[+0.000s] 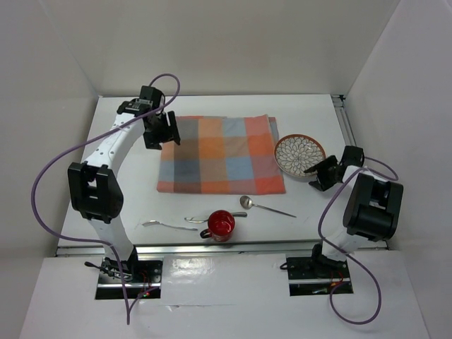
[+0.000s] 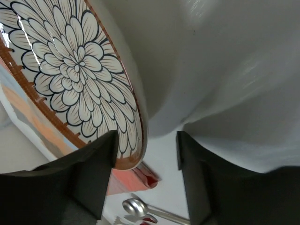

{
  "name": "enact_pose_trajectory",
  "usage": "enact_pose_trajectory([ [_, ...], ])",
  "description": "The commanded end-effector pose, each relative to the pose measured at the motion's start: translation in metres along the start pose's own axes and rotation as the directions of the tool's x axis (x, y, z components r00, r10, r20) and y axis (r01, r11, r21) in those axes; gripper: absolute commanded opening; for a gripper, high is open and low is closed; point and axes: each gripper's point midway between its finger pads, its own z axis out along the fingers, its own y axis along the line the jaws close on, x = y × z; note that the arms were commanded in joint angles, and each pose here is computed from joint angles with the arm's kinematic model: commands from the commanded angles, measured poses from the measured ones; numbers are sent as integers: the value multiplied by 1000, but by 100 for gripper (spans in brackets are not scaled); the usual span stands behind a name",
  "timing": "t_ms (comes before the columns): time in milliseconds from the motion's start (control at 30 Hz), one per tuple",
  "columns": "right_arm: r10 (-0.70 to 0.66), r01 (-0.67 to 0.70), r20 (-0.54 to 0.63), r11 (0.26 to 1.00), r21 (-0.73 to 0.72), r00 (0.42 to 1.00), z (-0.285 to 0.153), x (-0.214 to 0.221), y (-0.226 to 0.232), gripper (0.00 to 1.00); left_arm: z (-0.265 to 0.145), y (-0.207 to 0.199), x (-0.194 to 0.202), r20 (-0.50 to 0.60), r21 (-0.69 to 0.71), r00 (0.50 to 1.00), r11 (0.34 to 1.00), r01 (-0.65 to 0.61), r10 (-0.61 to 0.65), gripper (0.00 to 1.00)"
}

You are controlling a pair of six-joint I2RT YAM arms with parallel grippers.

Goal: Set the dinner table for one person

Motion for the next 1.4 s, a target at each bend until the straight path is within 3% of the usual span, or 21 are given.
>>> enact_pose_trajectory([
  [0,3,1,45,996,-90,999,3,-12,16,59,-18,-2,-8,58,11,998,999,-34,33,82],
  [33,-1,7,54,995,-99,999,4,-12,17,50,-16,-1,-5,49,7,998,999,-33,33,82],
  [167,8,-2,62,996,-93,998,6,-15,15,31,-16,-1,-5,49,7,998,999,-33,33,82],
  [200,8,-2,62,996,-93,998,6,-15,15,17,-16,-1,-5,49,7,998,999,-33,33,82],
  [300,-6,17,91,992,-122,996,-5,-20,28,0,-18,-1,-6,49,7,998,999,-42,42,82],
  [467,-62,107,225,975,-194,972,-54,-45,76,0,-29,-9,-16,86,34,995,998,-46,43,82],
  [600,-192,282,300,912,-296,935,-95,-59,145,0,-35,-19,-28,107,66,994,997,-41,34,82],
  [733,-353,414,225,837,-358,908,-89,-16,206,0,-41,-19,-30,109,58,994,998,-20,14,82],
  [833,-499,480,74,766,-429,863,-52,60,242,0,-53,-11,-31,136,21,991,1000,-3,0,82],
  [1000,-608,530,-12,702,-475,794,-16,123,273,0,-71,8,-19,168,-48,984,996,70,-61,82],
  [1200,-654,507,-140,687,-521,743,19,173,281,0,-90,6,-27,245,-4,964,994,110,-106,82],
  [1367,-644,481,-200,711,-513,738,41,183,273,0,-87,4,-23,218,6,970,994,107,-105,82],
])
